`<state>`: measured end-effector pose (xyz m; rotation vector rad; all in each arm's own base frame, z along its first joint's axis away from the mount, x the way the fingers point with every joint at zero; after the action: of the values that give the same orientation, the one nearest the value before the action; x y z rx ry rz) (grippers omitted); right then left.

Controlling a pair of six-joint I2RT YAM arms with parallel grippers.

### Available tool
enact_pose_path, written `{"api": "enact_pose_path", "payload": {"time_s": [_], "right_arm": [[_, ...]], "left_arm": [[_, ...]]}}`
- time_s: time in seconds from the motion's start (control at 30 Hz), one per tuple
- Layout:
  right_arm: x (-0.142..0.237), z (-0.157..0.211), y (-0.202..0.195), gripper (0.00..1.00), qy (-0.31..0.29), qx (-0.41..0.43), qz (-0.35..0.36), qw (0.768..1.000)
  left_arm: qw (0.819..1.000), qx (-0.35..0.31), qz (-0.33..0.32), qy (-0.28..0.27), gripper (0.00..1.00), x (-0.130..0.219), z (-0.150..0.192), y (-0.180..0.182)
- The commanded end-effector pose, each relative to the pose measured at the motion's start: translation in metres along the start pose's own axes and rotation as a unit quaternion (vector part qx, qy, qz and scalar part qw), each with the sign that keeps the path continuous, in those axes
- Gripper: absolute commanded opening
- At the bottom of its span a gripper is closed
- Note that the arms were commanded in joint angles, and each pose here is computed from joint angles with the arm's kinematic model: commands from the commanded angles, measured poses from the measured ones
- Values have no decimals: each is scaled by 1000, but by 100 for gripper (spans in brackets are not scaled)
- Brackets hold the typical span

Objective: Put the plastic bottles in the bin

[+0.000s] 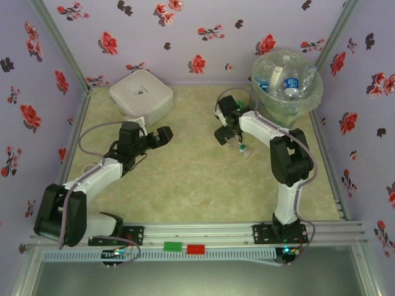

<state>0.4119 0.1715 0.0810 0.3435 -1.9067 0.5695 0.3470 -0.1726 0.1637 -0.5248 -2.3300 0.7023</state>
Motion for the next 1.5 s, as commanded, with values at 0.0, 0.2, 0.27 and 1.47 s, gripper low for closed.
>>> {"api": "enact_pose_path", "payload": {"time_s": [0.0,0.2,0.27,1.47], "right_arm": [[-6,8,3,100,30,19,-12,999],[-19,19,20,99,44,10,-48,998],[-22,21,24,97,46,7,-55,997],[115,-55,42,43,-186,-68,-179,964]], "left_arm": [[1000,-11,14,-4,100,5,-3,-8],[1000,-12,14,-4,100,6,-4,-9],[1000,-12,14,-4,100,6,-4,-9],[1000,-25,2,-1,100,15,2,-3]]}}
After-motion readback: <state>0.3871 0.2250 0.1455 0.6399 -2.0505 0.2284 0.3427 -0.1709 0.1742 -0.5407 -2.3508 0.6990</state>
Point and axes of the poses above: each hand's point on the last joint's axis, 136 mm out from that joint toward the fingers, its own x axis back along the fingers, its own y axis along the line the jaws close on, z = x × y, the point moved 1 cm from there along x, back along the fingers, and after that the axes turned 3 degrees about -x, right-handed, at the moved point
